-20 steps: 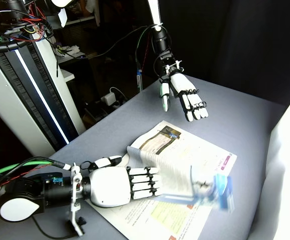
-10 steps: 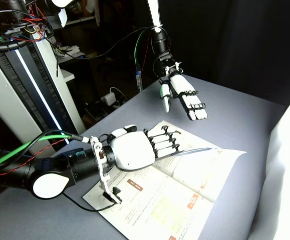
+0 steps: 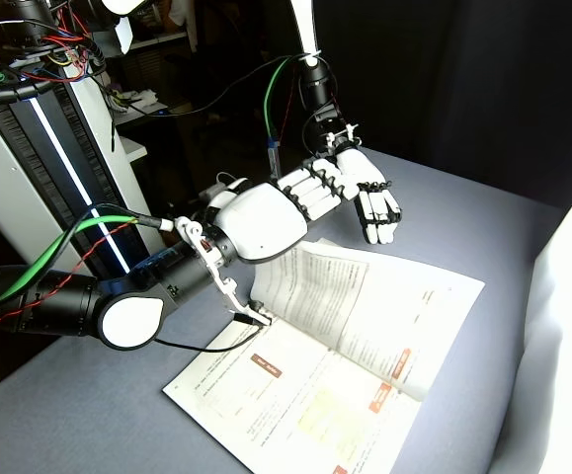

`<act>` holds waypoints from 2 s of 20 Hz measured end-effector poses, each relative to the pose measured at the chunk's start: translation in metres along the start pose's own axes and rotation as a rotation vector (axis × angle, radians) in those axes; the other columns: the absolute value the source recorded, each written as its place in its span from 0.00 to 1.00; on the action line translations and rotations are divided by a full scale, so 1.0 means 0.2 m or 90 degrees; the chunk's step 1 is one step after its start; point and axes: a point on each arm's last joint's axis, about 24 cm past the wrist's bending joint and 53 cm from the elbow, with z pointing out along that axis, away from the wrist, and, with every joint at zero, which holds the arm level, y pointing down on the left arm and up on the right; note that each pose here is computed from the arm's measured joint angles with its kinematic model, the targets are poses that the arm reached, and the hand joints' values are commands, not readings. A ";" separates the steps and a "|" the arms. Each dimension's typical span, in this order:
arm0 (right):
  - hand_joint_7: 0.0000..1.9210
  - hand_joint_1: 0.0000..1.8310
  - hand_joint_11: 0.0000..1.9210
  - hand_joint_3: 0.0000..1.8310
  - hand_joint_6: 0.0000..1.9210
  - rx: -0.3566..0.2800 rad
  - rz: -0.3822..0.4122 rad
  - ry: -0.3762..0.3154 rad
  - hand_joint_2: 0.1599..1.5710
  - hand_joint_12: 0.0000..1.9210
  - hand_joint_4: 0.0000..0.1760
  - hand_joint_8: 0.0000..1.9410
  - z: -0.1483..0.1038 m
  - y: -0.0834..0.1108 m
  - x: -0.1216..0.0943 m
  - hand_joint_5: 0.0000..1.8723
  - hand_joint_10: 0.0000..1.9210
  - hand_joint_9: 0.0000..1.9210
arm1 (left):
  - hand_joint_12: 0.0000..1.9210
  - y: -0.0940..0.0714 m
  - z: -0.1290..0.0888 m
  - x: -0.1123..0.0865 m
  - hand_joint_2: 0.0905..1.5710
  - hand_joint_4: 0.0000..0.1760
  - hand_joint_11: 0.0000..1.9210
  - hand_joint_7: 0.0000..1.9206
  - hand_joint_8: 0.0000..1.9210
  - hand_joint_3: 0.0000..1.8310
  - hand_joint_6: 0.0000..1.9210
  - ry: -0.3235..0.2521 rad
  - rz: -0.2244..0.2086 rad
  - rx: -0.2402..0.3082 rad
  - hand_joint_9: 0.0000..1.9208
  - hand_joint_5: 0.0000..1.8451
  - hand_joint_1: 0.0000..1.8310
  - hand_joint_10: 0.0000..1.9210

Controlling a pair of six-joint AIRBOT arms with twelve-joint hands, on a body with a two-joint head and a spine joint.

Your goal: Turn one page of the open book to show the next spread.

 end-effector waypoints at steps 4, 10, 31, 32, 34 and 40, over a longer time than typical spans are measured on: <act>0.00 0.00 0.00 0.00 0.00 -0.056 -0.013 -0.005 0.63 0.00 0.00 0.00 -0.05 0.15 -0.04 0.00 0.00 0.00 | 0.00 0.00 0.00 0.00 0.86 0.10 0.00 0.03 0.00 0.02 0.01 -0.002 -0.001 0.001 0.00 0.13 0.11 0.00; 0.00 0.00 0.00 0.00 0.00 -0.061 -0.039 -0.002 0.63 0.00 0.00 0.00 -0.16 0.22 -0.10 0.00 0.00 0.00 | 0.12 0.00 0.00 -0.01 0.85 0.12 0.00 0.12 0.02 0.00 0.01 -0.010 -0.004 0.001 0.07 0.23 0.26 0.01; 0.00 0.00 0.00 0.01 0.00 0.383 -0.121 0.036 0.68 0.00 0.00 0.00 -1.00 -0.25 -0.29 0.00 0.00 0.00 | 0.00 -0.06 -0.01 -0.04 0.84 0.00 0.00 0.04 0.00 0.00 0.00 -0.014 -0.002 0.018 0.00 0.12 0.23 0.00; 0.00 0.00 0.00 0.01 0.00 0.406 -0.119 0.051 0.68 0.00 0.00 0.00 -1.03 -0.29 -0.27 0.00 0.00 0.00 | 0.00 -0.06 -0.01 -0.04 0.84 0.00 0.00 0.04 0.00 0.00 0.00 -0.015 0.000 0.019 0.00 0.12 0.23 0.00; 0.00 0.00 0.00 0.01 0.00 0.444 -0.119 0.075 0.70 0.00 0.00 0.00 -1.07 -0.37 -0.24 0.00 0.00 0.00 | 0.00 -0.06 -0.01 -0.05 0.84 0.00 0.00 0.04 0.00 0.00 0.00 -0.017 0.001 0.018 0.00 0.12 0.21 0.00; 0.00 0.00 0.00 0.02 0.00 0.572 -0.105 0.162 0.71 0.00 0.00 0.00 -1.23 -0.68 -0.09 0.00 0.00 0.00 | 0.00 -0.06 -0.01 -0.05 0.84 0.08 0.00 0.05 0.01 0.00 0.01 -0.016 0.002 0.016 0.01 0.12 0.21 0.00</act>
